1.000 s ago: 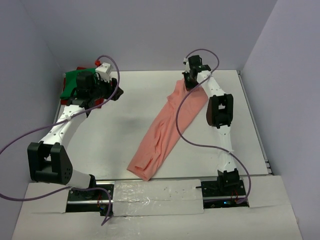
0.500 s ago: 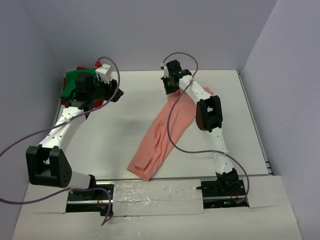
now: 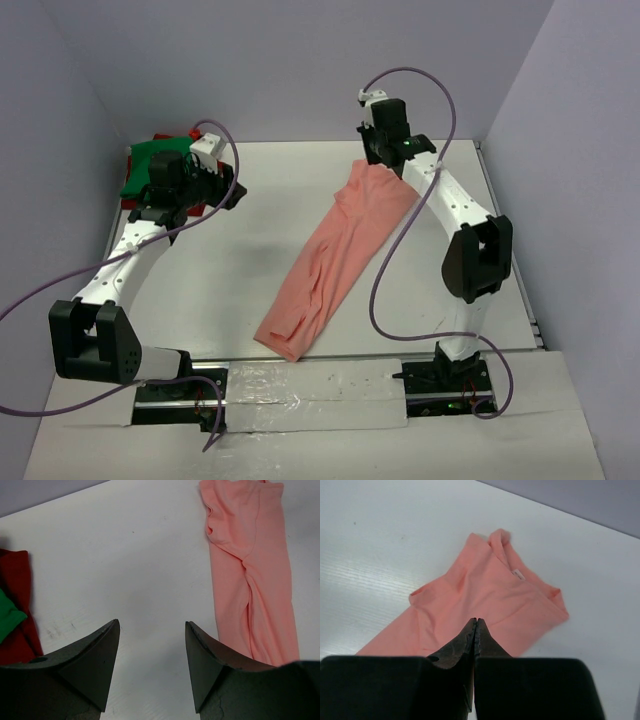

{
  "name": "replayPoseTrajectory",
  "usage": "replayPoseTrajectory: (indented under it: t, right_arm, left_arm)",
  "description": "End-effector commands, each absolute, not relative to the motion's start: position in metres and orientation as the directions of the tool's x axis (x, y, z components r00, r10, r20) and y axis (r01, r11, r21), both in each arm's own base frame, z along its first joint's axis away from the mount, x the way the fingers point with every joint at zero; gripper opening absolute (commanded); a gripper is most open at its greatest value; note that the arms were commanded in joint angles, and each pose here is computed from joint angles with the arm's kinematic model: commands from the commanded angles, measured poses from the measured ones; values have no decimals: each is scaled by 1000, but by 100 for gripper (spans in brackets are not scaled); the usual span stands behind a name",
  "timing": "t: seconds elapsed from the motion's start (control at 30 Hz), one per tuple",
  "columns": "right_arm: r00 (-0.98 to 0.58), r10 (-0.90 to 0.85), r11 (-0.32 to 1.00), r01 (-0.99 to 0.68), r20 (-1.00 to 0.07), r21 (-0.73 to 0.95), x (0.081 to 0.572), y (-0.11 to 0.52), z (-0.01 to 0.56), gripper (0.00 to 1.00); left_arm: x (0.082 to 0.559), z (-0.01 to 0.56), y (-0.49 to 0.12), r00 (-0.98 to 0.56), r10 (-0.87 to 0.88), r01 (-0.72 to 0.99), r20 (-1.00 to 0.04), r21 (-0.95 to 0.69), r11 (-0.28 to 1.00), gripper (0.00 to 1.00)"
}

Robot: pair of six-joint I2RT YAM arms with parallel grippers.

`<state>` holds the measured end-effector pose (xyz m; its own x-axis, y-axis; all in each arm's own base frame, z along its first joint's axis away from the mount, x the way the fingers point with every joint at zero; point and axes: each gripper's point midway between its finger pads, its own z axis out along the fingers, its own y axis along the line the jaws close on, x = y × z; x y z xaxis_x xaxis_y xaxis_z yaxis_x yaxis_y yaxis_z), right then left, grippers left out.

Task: Fold and stack the t-shirts
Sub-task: Rotate the tshirt 90 degrees

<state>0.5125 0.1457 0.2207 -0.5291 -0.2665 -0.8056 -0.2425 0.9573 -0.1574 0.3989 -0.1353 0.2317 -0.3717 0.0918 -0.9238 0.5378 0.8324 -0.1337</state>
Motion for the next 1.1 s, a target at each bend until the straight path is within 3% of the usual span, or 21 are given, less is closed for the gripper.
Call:
replayPoseTrajectory:
  t: [0.0, 0.2, 0.5, 0.87, 1.0, 1.07]
  right_arm:
    - [-634, -297, 954, -227, -714, -196, 499, 121, 175, 0]
    - [-847, -240, 963, -271, -474, -4, 463, 116, 86, 0]
    - [-945, -183, 961, -230, -270, 151, 435, 105, 33, 0]
    - [-933, -236, 863, -329, -271, 383, 437, 165, 38, 0]
    - [-922, -248, 879, -343, -297, 330, 452, 180, 31, 0]
    - [-905, -271, 911, -351, -327, 216, 463, 178, 26, 0]
  left_arm:
    - [398, 254, -140, -304, 75, 572, -950, -119, 811, 64]
    - [398, 253, -142, -313, 76, 584, -947, -129, 802, 64]
    - [399, 247, -145, -328, 78, 591, -941, -140, 795, 64]
    - [394, 246, -147, -323, 95, 618, -942, -134, 775, 63]
    - [392, 247, -148, -322, 105, 628, -941, -129, 767, 63]
    - [391, 247, -149, -320, 108, 634, -941, -128, 763, 63]
